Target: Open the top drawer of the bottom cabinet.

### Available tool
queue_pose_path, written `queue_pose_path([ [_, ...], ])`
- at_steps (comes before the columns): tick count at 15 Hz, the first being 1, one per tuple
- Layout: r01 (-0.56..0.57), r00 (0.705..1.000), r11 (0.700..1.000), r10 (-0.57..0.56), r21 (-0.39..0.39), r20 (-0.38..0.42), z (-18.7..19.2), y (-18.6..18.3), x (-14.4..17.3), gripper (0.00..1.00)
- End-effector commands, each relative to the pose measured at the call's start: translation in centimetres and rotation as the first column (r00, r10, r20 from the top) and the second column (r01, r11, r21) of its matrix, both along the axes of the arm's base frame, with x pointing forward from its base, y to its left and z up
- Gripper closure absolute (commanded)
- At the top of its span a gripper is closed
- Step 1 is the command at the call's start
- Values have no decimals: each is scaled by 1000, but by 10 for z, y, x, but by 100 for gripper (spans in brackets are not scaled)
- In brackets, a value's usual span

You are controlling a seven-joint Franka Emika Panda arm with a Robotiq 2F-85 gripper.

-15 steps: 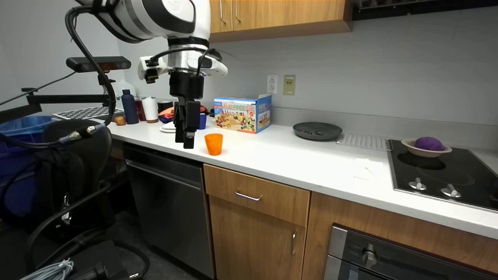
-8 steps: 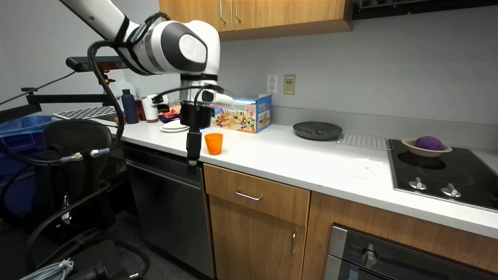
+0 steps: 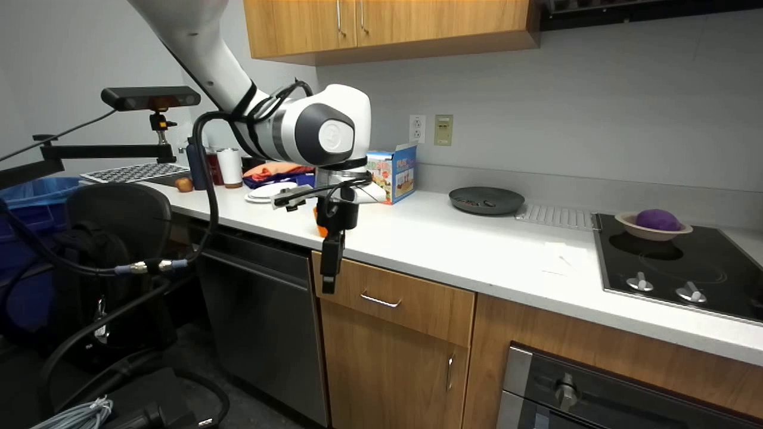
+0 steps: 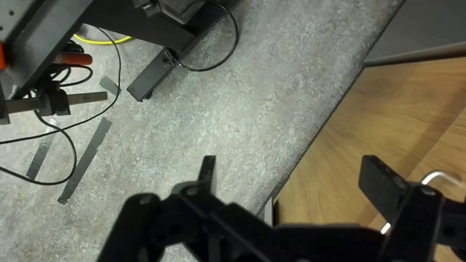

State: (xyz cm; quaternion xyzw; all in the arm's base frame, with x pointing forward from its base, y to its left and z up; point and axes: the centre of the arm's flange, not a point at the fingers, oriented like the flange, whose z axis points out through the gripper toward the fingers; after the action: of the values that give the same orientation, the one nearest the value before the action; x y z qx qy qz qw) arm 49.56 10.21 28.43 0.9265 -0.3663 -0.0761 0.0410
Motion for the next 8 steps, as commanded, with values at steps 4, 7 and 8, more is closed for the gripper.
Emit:
queue_pose_path([
  [4,37,999,999,-37,12,8,1,-10,6,0],
  [7,21,1000,1000,-21,7,7,-5,-6,5,0],
  [8,38,999,999,-38,-3,3,-17,-3,8,0],
])
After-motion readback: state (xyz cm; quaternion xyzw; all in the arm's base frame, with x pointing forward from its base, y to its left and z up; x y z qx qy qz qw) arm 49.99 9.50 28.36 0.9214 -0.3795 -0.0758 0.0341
